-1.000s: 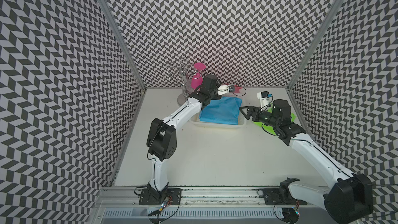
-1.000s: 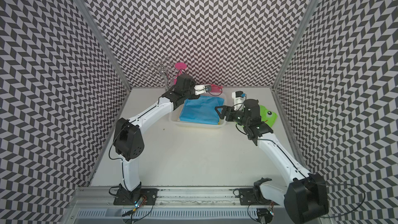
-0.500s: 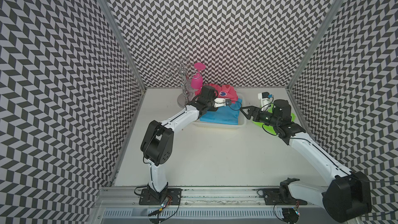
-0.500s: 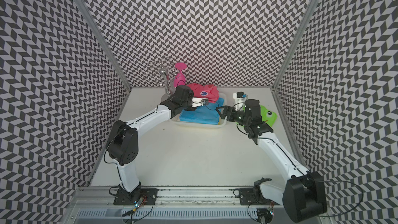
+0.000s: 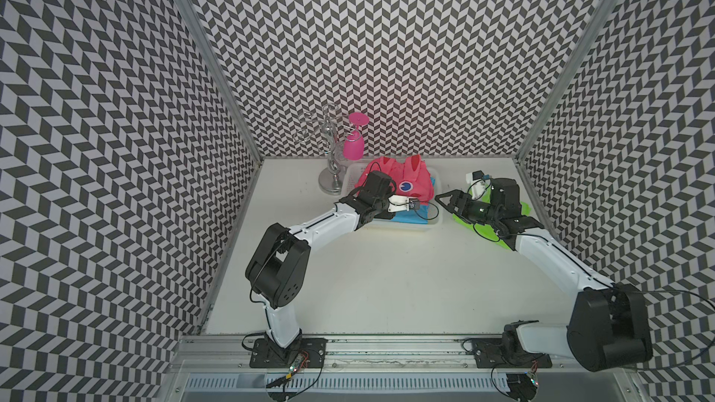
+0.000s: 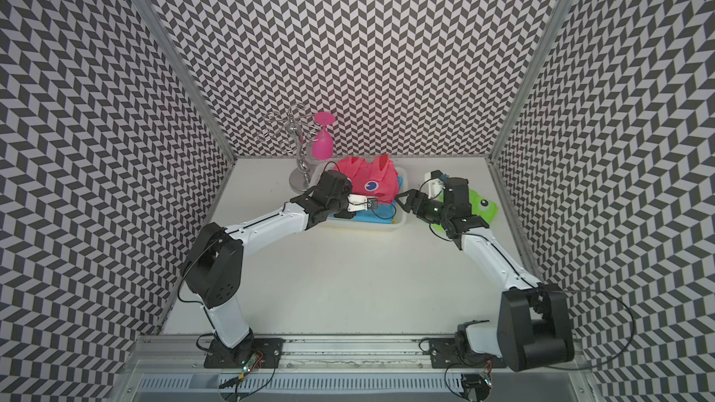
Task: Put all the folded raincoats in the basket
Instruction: Place the raincoat in the basket.
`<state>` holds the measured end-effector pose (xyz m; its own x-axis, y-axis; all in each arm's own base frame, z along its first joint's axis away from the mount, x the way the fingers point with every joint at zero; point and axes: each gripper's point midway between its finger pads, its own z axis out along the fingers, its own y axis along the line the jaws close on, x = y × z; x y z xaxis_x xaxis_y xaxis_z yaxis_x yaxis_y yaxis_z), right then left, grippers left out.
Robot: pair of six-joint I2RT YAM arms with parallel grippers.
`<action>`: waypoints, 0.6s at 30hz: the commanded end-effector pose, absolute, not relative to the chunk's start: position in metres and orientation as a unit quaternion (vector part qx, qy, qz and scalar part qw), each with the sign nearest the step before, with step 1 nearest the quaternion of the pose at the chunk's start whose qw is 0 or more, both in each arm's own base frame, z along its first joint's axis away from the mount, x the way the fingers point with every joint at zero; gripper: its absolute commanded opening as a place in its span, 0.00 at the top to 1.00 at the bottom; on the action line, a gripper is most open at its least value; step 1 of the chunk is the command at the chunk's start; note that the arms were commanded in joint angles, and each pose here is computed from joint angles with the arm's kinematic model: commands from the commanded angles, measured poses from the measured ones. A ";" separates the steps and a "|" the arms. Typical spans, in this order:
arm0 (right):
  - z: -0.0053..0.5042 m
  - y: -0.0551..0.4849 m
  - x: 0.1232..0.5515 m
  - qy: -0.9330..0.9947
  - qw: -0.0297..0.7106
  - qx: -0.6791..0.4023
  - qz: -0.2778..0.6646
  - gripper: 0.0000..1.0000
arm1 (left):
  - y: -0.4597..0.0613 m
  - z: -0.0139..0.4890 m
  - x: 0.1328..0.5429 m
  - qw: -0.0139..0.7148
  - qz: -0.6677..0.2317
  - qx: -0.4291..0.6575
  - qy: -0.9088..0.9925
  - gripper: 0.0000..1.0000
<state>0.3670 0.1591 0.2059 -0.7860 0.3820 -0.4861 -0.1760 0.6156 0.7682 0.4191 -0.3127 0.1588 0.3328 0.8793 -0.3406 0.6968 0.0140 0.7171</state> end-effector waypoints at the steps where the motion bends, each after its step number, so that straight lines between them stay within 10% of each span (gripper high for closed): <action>1: 0.210 0.162 0.371 0.834 0.327 0.053 0.442 0.18 | -0.312 0.162 0.411 0.432 0.093 0.686 0.578 0.96; 5: 0.204 0.164 0.374 0.835 0.319 0.050 0.446 0.18 | -0.313 0.166 0.400 0.431 0.070 0.680 0.589 0.90; 8: 0.200 0.169 0.378 0.834 0.306 0.046 0.457 0.19 | -0.312 0.162 0.397 0.425 0.064 0.679 0.595 0.57; 18: 0.194 0.183 0.389 0.848 0.285 0.025 0.446 0.30 | -0.318 0.198 0.362 0.395 -0.050 0.685 0.610 0.36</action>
<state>0.3817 0.1759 0.1820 -0.8486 0.3258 -0.4167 -0.1558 0.5989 0.7855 0.3844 -0.3167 0.1627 0.2510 0.8496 -0.4640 0.8384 0.0488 0.5429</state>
